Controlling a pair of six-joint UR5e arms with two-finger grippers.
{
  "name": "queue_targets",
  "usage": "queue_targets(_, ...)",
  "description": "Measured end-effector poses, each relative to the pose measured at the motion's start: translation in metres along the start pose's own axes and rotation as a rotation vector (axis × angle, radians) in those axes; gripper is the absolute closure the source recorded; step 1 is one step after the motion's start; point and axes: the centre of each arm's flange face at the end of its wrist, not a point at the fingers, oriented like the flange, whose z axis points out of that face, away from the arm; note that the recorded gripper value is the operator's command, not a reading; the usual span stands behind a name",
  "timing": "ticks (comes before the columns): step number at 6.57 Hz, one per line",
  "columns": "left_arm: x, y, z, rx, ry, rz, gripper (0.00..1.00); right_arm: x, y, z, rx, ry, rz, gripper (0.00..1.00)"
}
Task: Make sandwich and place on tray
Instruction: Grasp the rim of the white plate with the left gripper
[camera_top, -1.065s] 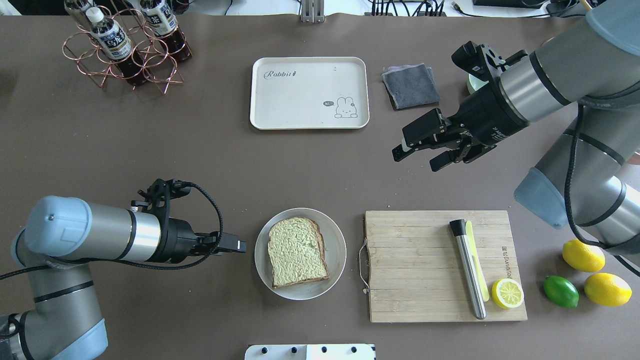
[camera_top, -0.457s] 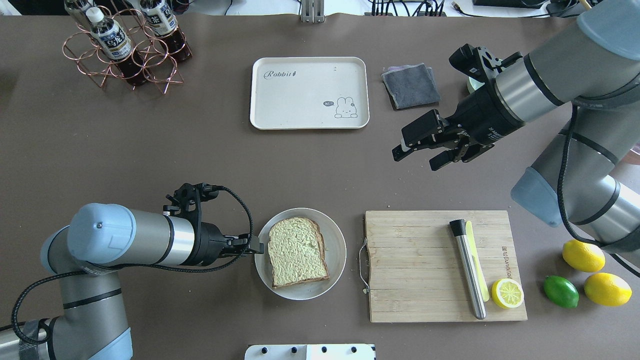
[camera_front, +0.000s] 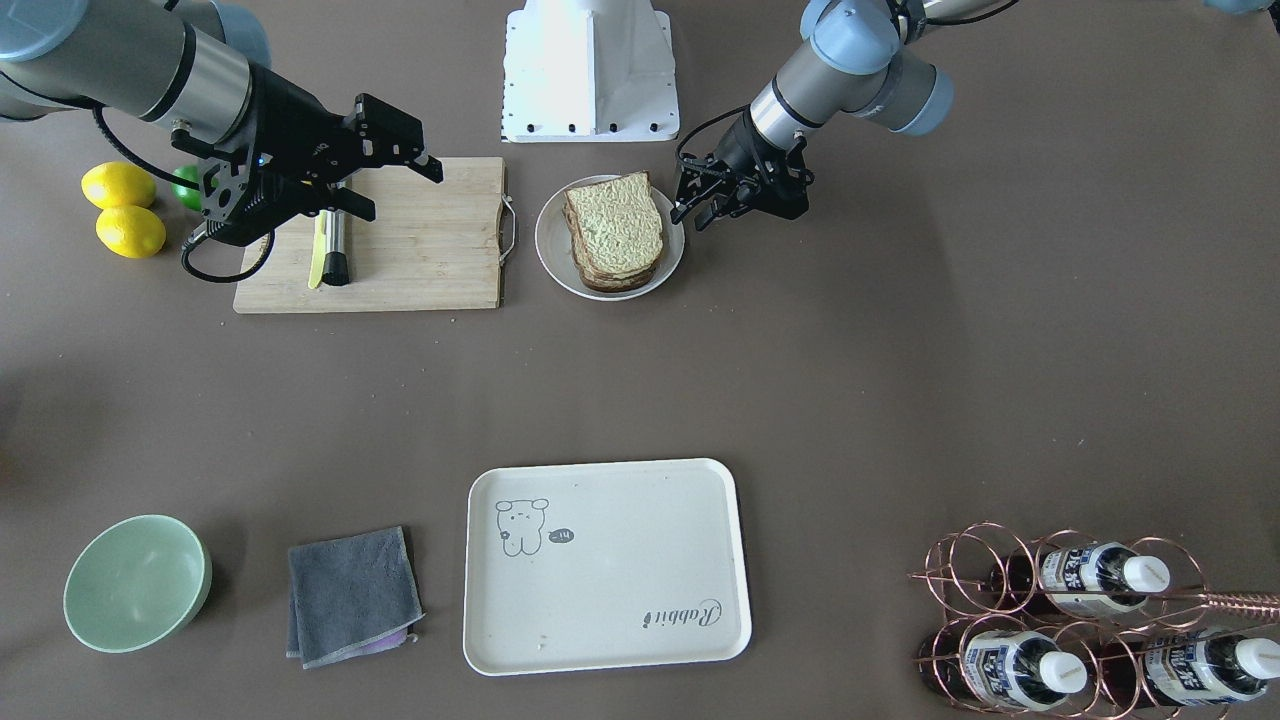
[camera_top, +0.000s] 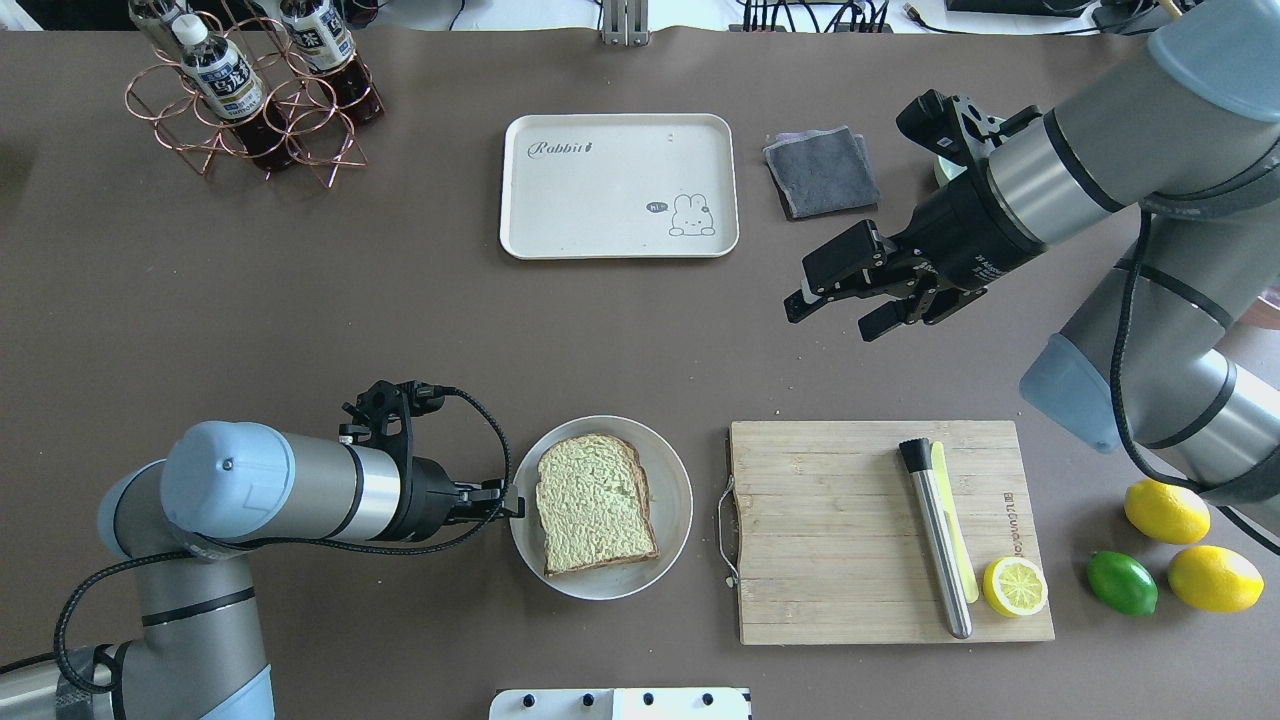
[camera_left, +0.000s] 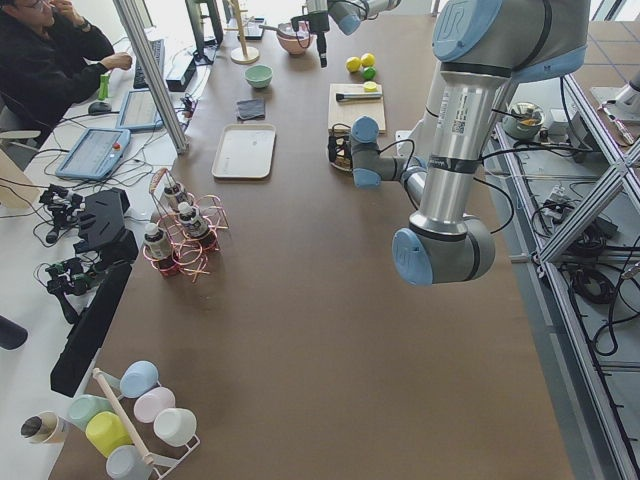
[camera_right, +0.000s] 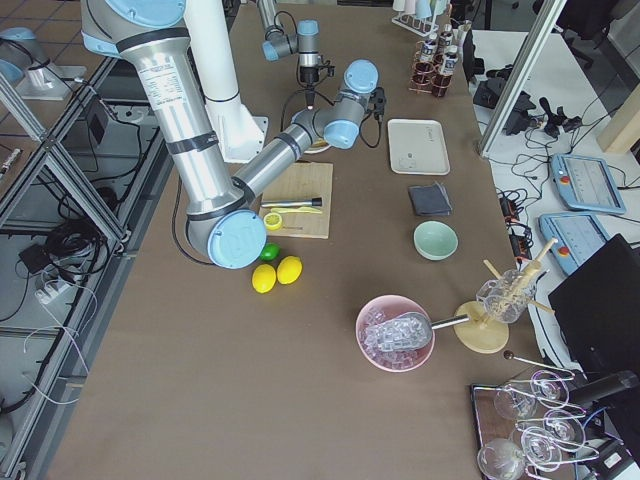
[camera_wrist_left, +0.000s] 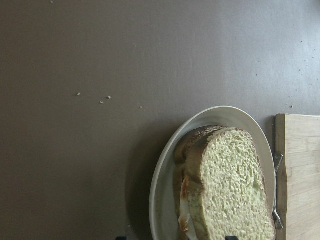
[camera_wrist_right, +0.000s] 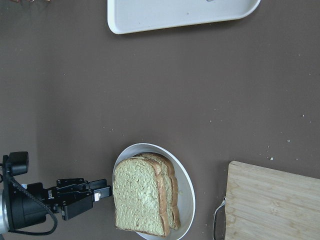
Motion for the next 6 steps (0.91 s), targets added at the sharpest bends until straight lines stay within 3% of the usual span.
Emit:
queue_targets(2,-0.001,0.015,0.020,0.007,-0.021,0.008,0.65,0.001,0.000,0.000,0.002,0.002,0.001,0.00)
queue_targets(4,-0.002,0.017,0.028,0.012,-0.031,0.008,1.00,0.001,0.000,0.000,0.004,0.002,0.001,0.00)
queue_targets(6,0.001,0.018,0.028,0.010,-0.028,0.010,1.00,0.002,-0.001,0.000,0.005,0.004,0.003,0.00)
